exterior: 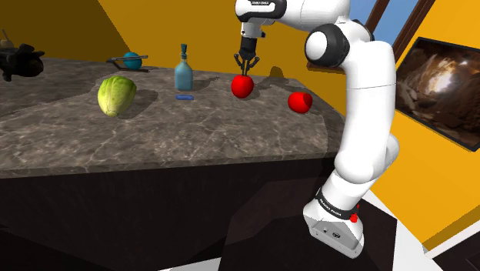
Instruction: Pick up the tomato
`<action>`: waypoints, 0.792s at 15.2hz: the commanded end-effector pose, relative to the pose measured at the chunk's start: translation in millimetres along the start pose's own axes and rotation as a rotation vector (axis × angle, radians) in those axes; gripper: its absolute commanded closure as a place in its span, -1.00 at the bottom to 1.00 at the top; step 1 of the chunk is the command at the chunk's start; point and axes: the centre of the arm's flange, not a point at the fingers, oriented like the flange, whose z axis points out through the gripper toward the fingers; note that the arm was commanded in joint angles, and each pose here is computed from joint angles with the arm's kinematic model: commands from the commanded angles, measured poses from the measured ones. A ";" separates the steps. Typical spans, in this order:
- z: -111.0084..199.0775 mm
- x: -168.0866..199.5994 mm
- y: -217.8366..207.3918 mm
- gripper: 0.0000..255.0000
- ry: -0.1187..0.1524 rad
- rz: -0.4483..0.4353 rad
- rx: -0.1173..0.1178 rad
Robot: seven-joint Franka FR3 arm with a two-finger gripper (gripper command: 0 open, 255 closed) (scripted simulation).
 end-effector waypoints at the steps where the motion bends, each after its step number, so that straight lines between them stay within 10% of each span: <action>1: -10.8 -1.4 1.1 1.00 0.000 0.000 0.000; 12: -64.1 -6.7 3.0 1.00 0.000 0.000 0.000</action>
